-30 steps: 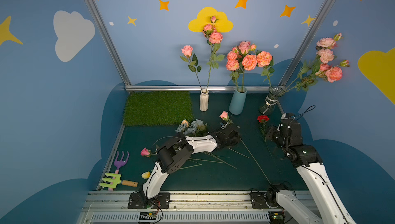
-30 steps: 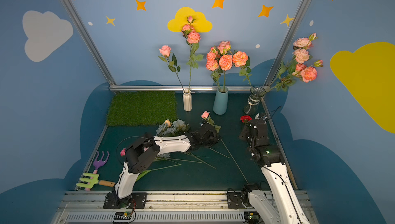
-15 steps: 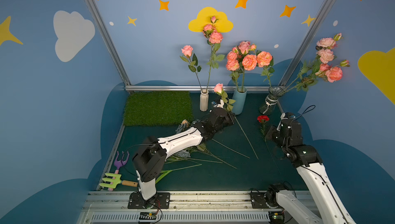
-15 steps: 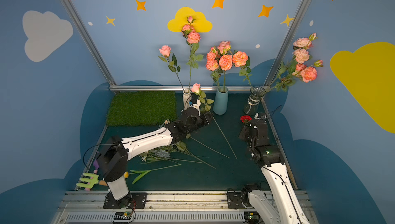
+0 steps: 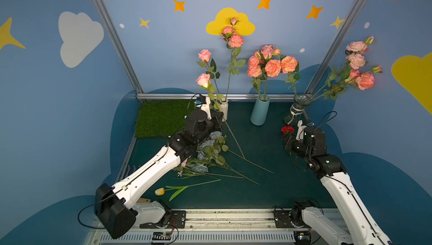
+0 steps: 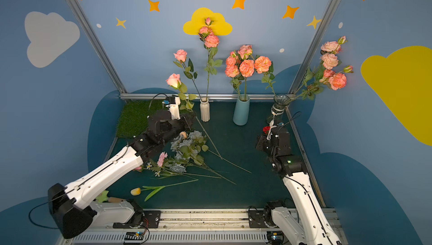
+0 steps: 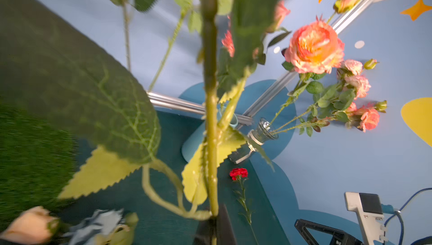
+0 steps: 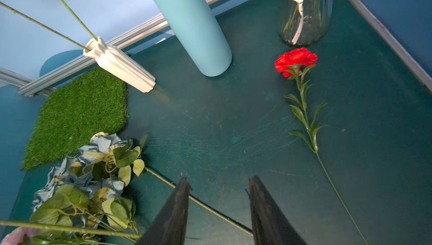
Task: Place the pink flowers into the vase
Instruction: Pick up the flower at the center of the board.
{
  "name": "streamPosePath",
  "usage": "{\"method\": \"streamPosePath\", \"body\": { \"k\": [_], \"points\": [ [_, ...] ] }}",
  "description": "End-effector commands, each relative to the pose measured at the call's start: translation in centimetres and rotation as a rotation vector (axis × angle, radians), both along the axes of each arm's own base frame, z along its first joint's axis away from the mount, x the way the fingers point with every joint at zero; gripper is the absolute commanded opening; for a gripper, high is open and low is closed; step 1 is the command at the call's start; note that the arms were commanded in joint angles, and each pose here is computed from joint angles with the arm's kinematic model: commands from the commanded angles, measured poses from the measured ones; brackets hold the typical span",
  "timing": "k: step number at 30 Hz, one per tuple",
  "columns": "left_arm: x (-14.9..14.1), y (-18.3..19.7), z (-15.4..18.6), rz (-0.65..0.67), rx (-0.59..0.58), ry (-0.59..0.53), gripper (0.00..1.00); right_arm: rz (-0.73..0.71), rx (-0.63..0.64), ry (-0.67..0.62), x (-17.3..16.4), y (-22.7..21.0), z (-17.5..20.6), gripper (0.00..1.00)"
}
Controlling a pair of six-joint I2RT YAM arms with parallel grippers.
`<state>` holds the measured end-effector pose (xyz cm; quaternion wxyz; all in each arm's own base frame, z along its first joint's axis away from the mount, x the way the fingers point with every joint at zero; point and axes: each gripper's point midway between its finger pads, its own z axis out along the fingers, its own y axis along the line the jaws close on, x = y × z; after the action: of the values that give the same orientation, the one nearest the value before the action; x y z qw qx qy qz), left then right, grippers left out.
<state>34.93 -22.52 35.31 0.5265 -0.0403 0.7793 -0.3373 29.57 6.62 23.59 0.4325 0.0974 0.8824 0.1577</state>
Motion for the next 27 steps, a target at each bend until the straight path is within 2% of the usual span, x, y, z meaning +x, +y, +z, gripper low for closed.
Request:
{"method": "streamPosePath", "body": {
  "k": [1,4,8,16,19,27],
  "points": [
    [-1.4,3.2,-1.3,0.004,0.085,0.037,0.02,0.117,0.033,-0.042,0.8,2.6,1.4,0.43],
    [-2.4,5.1,-0.5,-0.007,0.072,0.033,0.02,0.216,0.032,-0.062,1.2,5.3,2.3,0.43],
    [-3.6,5.3,0.1,-0.075,0.072,0.040,0.02,0.382,0.050,-0.114,1.2,9.6,4.0,0.43],
    [-5.5,3.1,0.7,-0.340,-0.048,0.047,0.02,0.772,0.182,-0.152,-0.6,18.6,6.4,0.41],
    [-5.7,2.2,0.5,-0.405,-0.072,0.054,0.02,0.886,0.215,-0.170,-2.1,20.9,7.1,0.40],
    [-6.2,0.8,0.6,-0.523,-0.125,0.084,0.02,1.070,0.335,-0.220,-4.6,23.6,9.9,0.38]
  ]
}}
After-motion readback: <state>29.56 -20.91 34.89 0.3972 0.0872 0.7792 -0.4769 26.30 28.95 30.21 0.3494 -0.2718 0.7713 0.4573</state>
